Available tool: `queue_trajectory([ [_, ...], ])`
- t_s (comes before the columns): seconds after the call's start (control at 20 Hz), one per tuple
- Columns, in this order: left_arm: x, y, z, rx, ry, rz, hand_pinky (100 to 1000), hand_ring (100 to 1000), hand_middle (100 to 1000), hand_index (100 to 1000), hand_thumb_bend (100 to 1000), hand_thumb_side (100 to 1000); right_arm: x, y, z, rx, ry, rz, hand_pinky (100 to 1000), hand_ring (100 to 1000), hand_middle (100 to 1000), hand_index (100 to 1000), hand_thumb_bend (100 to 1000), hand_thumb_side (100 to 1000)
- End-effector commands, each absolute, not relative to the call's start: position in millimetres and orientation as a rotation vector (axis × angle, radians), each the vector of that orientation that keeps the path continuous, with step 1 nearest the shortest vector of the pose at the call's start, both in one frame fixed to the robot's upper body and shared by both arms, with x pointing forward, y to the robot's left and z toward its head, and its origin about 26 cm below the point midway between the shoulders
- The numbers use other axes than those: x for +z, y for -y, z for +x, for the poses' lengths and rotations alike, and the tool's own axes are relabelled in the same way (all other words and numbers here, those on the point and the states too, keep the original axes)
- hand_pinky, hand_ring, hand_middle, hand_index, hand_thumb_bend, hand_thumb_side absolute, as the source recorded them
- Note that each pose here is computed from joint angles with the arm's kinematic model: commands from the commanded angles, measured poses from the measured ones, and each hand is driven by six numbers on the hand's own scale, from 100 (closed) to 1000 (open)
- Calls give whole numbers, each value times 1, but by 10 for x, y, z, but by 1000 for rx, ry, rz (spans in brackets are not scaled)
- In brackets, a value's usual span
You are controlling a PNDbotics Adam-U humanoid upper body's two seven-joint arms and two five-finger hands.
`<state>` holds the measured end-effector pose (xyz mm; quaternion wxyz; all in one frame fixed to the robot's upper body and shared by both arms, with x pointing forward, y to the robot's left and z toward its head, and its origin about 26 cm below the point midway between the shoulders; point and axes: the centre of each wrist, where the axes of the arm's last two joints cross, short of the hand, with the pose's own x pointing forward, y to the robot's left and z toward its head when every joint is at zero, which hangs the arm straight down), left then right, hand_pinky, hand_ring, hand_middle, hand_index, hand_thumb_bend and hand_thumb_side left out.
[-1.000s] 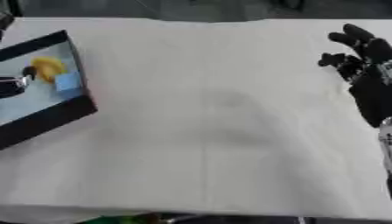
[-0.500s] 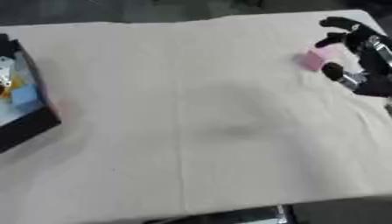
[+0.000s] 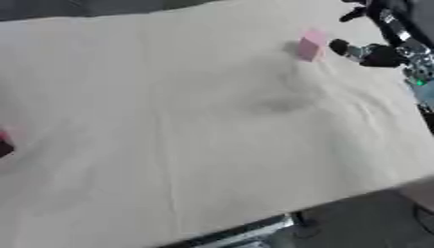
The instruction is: Pick up the objects with one hand, pass them to the other hand, and then place them into the box on the other side of the table.
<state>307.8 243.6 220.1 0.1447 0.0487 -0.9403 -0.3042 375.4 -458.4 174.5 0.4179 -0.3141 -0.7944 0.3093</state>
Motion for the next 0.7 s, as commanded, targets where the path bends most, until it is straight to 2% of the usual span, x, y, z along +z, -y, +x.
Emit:
queue_trajectory([
  [0.05,2264,-2345,3055,-914,2729,66,988,784,564,892,100,558,1922,4959,3666,727,1937,-942,965,778,896,933,555,594],
  [0.35,2240,-2269,3053,-975,2730,30,998,784,559,892,100,566,1738,5401,3486,569,1781,-1107,963,779,892,926,570,590],
  [0.7,2214,-2232,3049,-1000,2721,28,1000,781,550,890,100,565,1492,5580,3371,489,1697,-1128,963,773,885,923,576,590],
])
